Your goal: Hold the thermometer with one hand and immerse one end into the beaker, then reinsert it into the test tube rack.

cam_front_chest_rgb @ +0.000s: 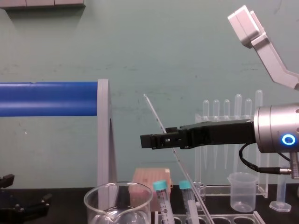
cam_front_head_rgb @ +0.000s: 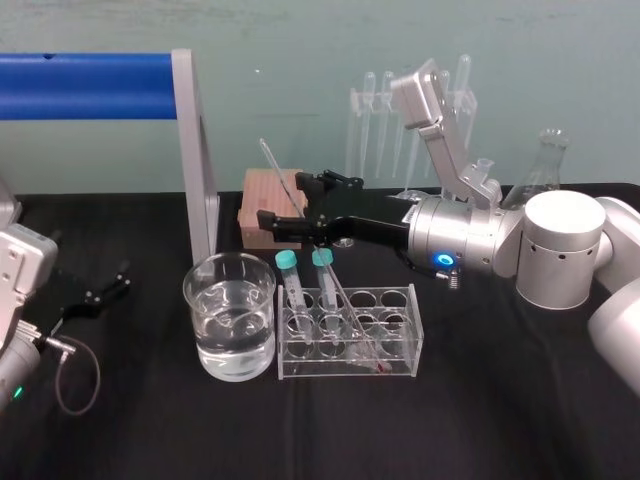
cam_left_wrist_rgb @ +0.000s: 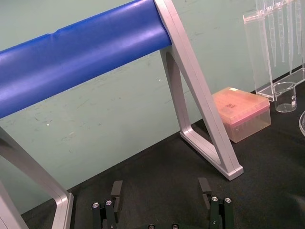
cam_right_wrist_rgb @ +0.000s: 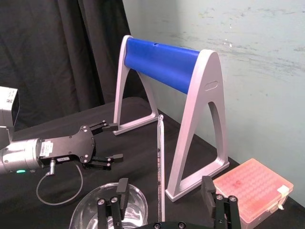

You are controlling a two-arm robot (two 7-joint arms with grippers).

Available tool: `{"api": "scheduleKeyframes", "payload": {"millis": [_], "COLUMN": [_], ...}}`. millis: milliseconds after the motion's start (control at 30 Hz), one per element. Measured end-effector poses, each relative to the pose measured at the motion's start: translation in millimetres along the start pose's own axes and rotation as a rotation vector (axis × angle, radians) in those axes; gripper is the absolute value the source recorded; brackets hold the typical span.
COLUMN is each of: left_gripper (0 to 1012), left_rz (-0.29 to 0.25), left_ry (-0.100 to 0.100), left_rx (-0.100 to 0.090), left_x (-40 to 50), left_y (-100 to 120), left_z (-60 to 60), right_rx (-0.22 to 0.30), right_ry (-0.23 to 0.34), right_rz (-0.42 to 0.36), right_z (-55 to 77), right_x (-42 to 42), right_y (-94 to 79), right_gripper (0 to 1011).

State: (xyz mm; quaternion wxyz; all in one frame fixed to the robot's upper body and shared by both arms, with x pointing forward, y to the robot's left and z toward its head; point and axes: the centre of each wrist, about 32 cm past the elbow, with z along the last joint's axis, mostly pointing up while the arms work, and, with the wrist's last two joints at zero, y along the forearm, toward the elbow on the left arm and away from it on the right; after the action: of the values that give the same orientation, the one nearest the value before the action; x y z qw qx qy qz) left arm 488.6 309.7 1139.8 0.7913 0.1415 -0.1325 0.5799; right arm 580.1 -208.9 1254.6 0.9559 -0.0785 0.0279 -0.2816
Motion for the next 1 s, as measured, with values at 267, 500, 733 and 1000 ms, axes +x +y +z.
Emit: {"api": "scheduleKeyframes", "payload": {"millis": [267, 500, 733, 1000], "left_gripper": [1008, 1008, 1008, 1008], "left_rz": [0.000, 0.000, 0.000, 0.000], "left_ry": [0.000, 0.000, 0.000, 0.000], "left_rx": [0.000, 0.000, 0.000, 0.000], "left_x": [0.0, 0.0, 0.0, 0.0], "left_y": [0.0, 0.0, 0.0, 0.0], "left_z": [0.0, 0.0, 0.0, 0.0], "right_rx": [0.000, 0.001, 0.001, 0.000], "right_ry": [0.001, 0.002, 0.002, 0.003], "right_rz": [-0.001, -0.001, -0.001, -0.001], "right_z": [-0.1, -0.1, -0.2, -0.2], "right_x": [0.0, 0.0, 0.0, 0.0], "right_y": [-0.1, -0.3, -0.3, -0.3], "right_gripper": [803, 594, 365, 111]}}
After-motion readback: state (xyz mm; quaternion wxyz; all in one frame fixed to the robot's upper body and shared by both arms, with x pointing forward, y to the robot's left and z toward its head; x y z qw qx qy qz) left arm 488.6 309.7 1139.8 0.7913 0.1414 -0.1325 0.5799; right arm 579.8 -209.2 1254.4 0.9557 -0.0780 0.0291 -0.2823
